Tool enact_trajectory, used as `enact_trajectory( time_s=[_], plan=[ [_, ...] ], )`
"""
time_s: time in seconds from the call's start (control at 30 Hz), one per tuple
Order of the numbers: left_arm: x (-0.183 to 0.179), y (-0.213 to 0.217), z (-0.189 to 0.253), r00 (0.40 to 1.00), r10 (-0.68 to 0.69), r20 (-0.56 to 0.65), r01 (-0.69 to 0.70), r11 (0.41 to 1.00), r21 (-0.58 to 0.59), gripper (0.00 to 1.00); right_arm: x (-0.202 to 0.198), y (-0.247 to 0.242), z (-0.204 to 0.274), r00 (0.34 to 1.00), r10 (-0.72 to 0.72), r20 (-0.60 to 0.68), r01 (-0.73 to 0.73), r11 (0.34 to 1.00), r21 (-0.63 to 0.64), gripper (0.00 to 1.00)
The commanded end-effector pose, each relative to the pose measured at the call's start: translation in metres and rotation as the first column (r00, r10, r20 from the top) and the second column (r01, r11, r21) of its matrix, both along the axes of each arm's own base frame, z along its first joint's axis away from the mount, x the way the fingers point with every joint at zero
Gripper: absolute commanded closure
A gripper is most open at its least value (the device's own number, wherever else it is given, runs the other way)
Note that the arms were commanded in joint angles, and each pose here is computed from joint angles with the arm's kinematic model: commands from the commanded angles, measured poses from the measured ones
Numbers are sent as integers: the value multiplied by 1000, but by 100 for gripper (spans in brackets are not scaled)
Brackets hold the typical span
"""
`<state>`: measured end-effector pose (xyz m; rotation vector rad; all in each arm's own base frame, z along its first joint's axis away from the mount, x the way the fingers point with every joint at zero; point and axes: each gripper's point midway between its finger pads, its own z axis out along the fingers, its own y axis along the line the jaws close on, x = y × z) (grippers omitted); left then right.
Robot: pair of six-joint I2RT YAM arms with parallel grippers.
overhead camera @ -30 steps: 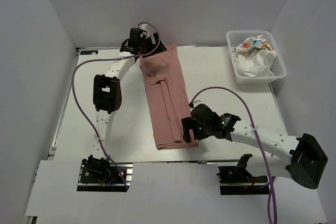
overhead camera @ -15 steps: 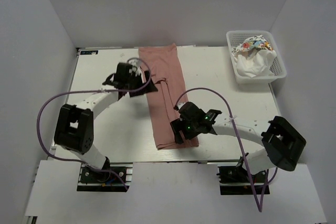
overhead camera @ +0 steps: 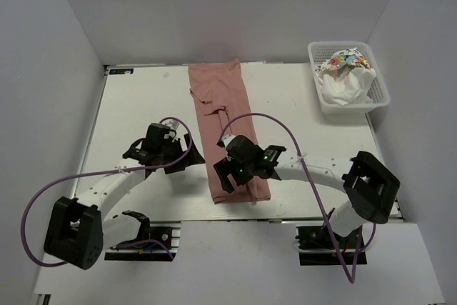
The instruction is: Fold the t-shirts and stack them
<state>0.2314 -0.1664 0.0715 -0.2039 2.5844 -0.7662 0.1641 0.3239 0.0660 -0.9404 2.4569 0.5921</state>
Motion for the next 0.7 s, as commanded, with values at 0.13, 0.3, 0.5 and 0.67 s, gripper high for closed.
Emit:
enact_trajectory(
  time_s=[0.13,0.3,0.5,0.67],
  plan=[
    [-1,8,7,999,40,27,-41,999,18,0,14,-30,18,982,-159,101,164,986,-40,10],
    [1,11,3,998,57,29,-58,998,40,0,0,-47,10,984,-170,56,174,982,-75,12],
    [4,11,7,998,57,37,-58,998,37,0,-11,-58,-12,984,-179,6,178,974,-139,20],
    [6,10,8,998,57,37,-58,998,37,0,-10,-50,-20,986,-165,-11,162,976,-143,40]
  ],
)
